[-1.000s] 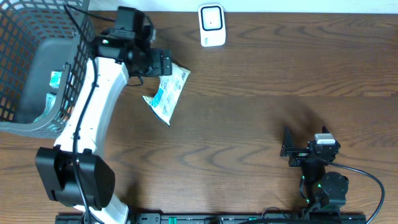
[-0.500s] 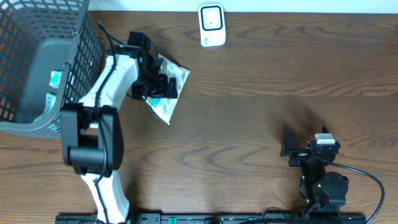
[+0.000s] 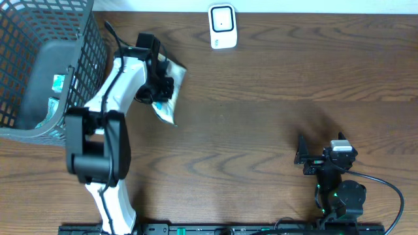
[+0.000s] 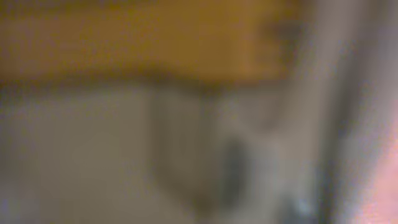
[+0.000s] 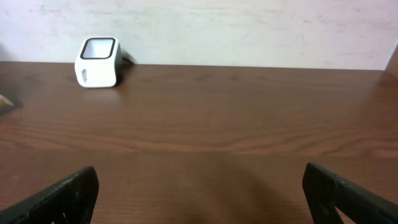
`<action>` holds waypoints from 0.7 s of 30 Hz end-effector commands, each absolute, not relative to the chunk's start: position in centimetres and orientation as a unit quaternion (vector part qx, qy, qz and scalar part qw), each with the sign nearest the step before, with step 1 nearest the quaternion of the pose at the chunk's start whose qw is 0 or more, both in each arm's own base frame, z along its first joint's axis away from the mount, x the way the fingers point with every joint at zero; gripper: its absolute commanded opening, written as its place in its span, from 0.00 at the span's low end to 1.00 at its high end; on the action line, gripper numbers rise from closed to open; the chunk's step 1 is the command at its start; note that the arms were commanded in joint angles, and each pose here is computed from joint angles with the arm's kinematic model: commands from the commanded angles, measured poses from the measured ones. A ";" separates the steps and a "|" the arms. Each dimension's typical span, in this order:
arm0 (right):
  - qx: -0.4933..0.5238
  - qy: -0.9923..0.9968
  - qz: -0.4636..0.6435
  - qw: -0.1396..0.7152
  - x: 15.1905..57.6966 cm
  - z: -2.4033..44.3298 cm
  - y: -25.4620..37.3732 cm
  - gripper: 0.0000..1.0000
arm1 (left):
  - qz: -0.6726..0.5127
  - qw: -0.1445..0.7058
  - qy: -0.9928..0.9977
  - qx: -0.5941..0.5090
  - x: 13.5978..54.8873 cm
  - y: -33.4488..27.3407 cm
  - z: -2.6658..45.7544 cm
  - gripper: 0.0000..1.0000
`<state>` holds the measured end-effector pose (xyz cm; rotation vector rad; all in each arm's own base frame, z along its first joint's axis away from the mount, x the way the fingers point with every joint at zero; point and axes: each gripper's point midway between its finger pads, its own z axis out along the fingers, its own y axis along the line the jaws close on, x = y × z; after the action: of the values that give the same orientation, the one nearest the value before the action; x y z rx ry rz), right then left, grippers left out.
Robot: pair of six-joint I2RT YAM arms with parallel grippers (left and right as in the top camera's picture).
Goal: Scan the item barcode
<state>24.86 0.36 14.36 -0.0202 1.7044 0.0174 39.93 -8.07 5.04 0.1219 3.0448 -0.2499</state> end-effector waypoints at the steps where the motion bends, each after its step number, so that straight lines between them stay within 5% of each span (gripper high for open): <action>1: -0.003 0.753 0.010 0.658 24.8 14.3 0.2 0.99 | 0.104 0.197 0.975 -0.008 43.5 -3.1 13.9 0.08; 10: -0.003 0.753 0.010 0.658 24.8 14.3 0.2 0.99 | 0.316 0.207 0.926 0.011 43.2 -2.4 12.5 0.08; 21: -0.003 0.753 0.010 0.658 24.8 14.3 0.2 0.99 | 0.263 0.158 0.951 0.042 40.8 -11.2 3.6 0.13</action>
<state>24.86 0.37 14.36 -0.0205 1.7044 0.0177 41.25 -8.21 3.88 0.1882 2.7178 0.8791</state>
